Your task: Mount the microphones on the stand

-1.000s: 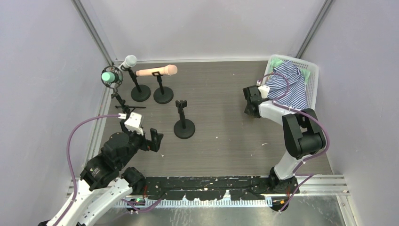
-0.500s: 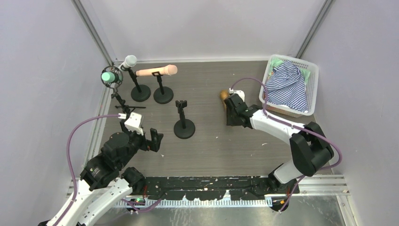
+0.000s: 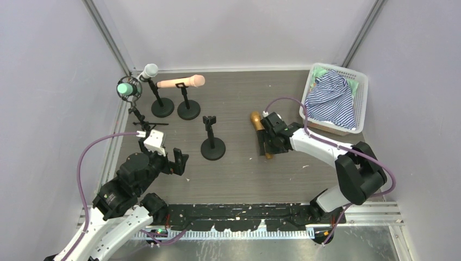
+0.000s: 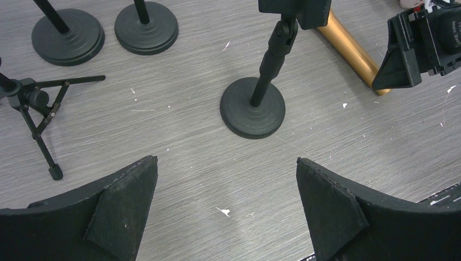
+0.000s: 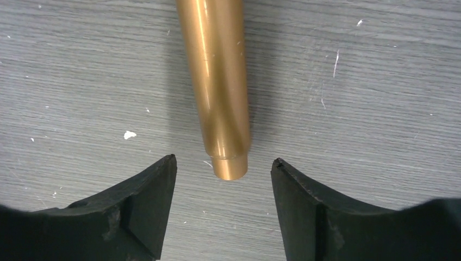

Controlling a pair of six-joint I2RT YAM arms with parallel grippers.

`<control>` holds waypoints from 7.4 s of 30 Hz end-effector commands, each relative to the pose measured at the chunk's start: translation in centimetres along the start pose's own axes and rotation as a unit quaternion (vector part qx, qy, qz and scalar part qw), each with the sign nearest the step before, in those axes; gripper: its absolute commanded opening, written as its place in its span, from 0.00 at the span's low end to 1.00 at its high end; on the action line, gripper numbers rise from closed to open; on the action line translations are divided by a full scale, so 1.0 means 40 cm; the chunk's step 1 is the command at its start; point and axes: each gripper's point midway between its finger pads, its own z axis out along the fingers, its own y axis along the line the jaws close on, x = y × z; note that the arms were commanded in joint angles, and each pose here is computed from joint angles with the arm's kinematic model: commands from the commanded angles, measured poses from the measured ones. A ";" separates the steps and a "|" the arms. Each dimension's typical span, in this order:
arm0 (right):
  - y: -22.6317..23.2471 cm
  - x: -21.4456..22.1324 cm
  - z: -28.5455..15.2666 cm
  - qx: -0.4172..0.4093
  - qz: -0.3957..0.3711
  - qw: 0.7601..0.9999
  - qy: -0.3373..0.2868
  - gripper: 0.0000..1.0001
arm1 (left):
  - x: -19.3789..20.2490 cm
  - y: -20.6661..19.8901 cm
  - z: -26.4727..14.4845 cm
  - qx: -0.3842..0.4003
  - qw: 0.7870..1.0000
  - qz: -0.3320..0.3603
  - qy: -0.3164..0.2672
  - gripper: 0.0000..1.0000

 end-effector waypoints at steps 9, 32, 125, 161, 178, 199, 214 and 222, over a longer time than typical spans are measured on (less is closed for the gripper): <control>0.039 -0.131 0.024 -0.003 -0.033 0.999 -0.016 0.73 | -0.019 0.005 -0.004 -0.005 1.000 -0.002 -0.018 1.00; 0.054 -0.273 0.174 -0.006 -0.011 1.000 -0.015 0.31 | -0.019 0.017 -0.006 -0.018 1.000 -0.007 -0.020 1.00; 0.401 -0.378 -0.870 -0.503 0.057 0.725 -0.467 0.65 | -0.258 -0.483 0.137 0.204 0.968 -0.041 -0.137 0.00; 0.161 -0.334 -0.747 -0.256 0.069 0.838 -0.477 0.01 | -0.306 -0.143 0.225 0.011 1.000 -0.007 0.001 0.68; 0.138 -0.305 -0.726 -0.236 0.062 0.854 -0.459 0.01 | -0.269 -0.165 0.322 0.061 0.985 0.128 0.102 0.72; 0.125 -0.289 -0.718 -0.225 0.054 0.864 -0.447 0.01 | -0.179 -0.153 0.412 0.076 0.948 0.204 0.232 0.67; 0.123 -0.284 -0.714 -0.224 0.055 0.865 -0.446 0.01 | -0.127 -0.127 0.417 0.043 0.939 0.189 0.283 0.42; 0.127 -0.286 -0.711 -0.227 0.056 0.865 -0.445 0.01 | -0.123 -0.111 0.398 0.006 0.945 0.144 0.294 0.15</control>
